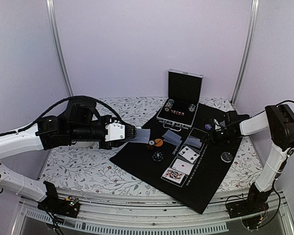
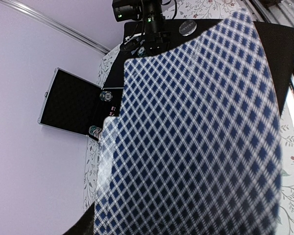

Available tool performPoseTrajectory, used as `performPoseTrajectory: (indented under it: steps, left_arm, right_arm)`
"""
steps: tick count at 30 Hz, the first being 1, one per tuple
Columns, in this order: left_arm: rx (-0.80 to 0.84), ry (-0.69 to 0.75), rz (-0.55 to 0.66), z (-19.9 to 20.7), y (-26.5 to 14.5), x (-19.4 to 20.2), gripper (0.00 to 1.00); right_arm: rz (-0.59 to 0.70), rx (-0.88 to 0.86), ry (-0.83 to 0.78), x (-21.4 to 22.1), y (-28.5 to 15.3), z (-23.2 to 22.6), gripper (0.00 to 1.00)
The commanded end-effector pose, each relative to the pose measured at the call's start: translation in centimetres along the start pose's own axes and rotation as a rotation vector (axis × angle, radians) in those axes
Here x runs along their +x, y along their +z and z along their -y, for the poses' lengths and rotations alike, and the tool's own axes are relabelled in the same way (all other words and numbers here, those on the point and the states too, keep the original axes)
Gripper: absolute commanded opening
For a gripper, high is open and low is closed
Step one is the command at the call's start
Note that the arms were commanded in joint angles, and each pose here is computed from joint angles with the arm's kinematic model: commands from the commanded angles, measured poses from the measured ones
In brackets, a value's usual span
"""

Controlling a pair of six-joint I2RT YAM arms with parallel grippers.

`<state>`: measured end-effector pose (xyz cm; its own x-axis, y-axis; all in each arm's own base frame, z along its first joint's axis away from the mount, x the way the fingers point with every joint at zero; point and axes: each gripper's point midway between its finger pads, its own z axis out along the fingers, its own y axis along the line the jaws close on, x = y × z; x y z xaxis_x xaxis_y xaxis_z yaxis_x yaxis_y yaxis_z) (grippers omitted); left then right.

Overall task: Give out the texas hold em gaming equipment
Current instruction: Distribute the poker card in the community card area, then pick up the poker card from the face-down deck piles.

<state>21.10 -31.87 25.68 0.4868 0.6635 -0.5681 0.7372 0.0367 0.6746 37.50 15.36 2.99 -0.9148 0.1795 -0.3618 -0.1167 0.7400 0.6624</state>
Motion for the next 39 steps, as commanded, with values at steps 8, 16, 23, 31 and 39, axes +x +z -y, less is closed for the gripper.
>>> performPoseTrajectory:
  steps: [8, 16, 23, 31, 39]
  left_arm:
    - [-0.004, 0.005, 0.011, 0.1, -0.4, -0.5, 0.45]
    - [-0.007, 0.015, 0.013, 0.0, -0.4, -0.6, 0.45]
    - [-0.012, 0.023, 0.017, -0.2, -0.2, -0.7, 0.45]
    - [-0.013, 0.024, 0.023, -0.5, 0.1, -1.0, 0.45]
    - [-0.013, 0.020, 0.021, -0.4, 0.0, -0.9, 0.45]
  right_arm:
    - [-0.008, 0.054, -0.014, -0.8, -0.4, 0.5, 0.10]
    - [0.026, 0.148, -0.036, -1.9, -3.4, -0.5, 0.51]
    - [0.134, 0.040, -0.336, -4.4, -8.6, -14.0, 0.67]
    - [0.037, -0.573, -0.537, 2.5, -12.4, -34.4, 0.68]
    - [-0.133, -0.622, -0.569, 8.2, -10.3, -38.6, 0.74]
